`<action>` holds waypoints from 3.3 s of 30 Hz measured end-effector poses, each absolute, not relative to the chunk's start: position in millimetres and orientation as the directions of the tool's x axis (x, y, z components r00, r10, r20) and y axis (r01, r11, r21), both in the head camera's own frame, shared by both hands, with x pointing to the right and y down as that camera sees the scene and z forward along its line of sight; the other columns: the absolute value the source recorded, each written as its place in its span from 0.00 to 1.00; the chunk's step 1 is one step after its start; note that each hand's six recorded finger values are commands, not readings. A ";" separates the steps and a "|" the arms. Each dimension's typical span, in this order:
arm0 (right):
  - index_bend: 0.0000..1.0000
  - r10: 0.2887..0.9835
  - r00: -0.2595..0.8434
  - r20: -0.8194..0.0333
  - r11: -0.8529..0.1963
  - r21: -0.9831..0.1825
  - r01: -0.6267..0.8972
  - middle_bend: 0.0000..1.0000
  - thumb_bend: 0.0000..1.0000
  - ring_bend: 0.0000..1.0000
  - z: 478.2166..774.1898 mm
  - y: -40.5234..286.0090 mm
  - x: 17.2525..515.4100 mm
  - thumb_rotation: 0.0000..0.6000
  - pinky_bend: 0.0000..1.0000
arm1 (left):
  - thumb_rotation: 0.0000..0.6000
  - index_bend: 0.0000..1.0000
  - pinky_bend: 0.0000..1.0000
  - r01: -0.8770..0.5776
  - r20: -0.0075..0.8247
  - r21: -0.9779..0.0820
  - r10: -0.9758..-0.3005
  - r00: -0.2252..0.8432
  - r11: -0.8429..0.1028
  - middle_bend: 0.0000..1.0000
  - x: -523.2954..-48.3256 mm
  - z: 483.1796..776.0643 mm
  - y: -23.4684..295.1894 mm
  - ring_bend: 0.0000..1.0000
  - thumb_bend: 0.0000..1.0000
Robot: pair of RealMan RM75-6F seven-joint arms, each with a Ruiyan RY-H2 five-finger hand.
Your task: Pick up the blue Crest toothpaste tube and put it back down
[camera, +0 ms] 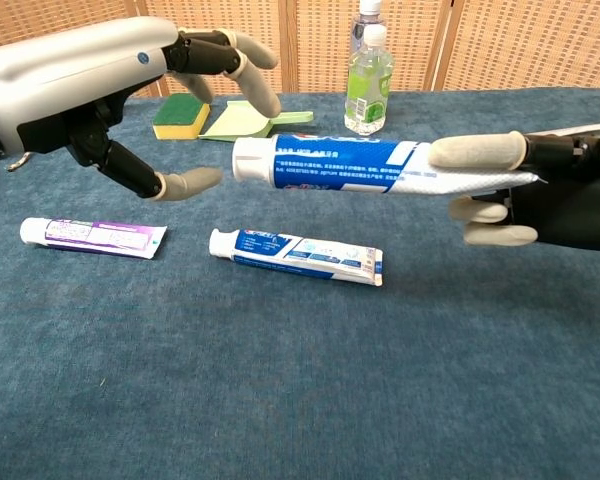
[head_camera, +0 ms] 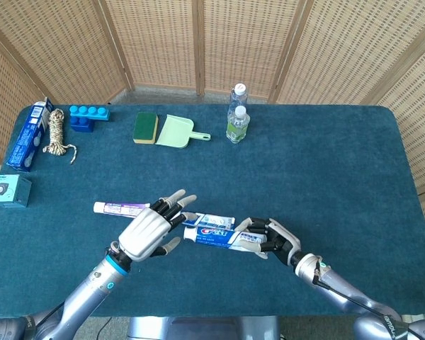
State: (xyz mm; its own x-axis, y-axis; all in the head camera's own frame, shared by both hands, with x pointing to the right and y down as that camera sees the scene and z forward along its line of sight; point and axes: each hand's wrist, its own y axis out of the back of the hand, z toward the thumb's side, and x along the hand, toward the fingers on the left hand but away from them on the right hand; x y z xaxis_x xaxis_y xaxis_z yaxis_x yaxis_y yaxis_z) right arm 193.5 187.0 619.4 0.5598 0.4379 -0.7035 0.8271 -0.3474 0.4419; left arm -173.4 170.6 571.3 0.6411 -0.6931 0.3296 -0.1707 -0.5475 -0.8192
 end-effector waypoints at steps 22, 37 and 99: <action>0.96 0.441 0.565 -0.697 -0.349 0.446 0.824 0.74 0.56 0.79 617.1 184.5 188.5 1.00 0.89 | 1.00 0.26 0.22 -0.181 0.352 -0.793 -0.680 0.643 -0.582 0.10 -171.9 573.0 170.0 0.02 0.35; 0.96 0.448 0.554 -0.702 -0.354 0.429 0.831 0.74 0.56 0.79 618.1 186.2 187.6 1.00 0.89 | 1.00 0.28 0.22 -0.209 0.432 -0.722 -0.666 0.608 -0.659 0.10 -173.2 573.9 168.9 0.02 0.35; 0.96 0.422 0.548 -0.722 -0.364 0.419 0.832 0.74 0.56 0.79 621.9 188.6 192.6 1.00 0.89 | 1.00 0.37 0.24 -0.253 0.435 -0.684 -0.661 0.611 -0.684 0.14 -166.9 574.4 165.1 0.04 0.62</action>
State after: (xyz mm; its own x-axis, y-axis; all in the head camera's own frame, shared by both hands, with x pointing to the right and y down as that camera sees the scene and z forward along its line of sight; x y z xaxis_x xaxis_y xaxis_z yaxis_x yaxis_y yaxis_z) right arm 192.6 188.6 621.9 0.5485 0.4221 -0.7218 0.8318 -0.3641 0.4190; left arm -166.9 165.1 574.4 0.6115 -0.6611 0.4348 -0.2528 -0.6839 -0.6843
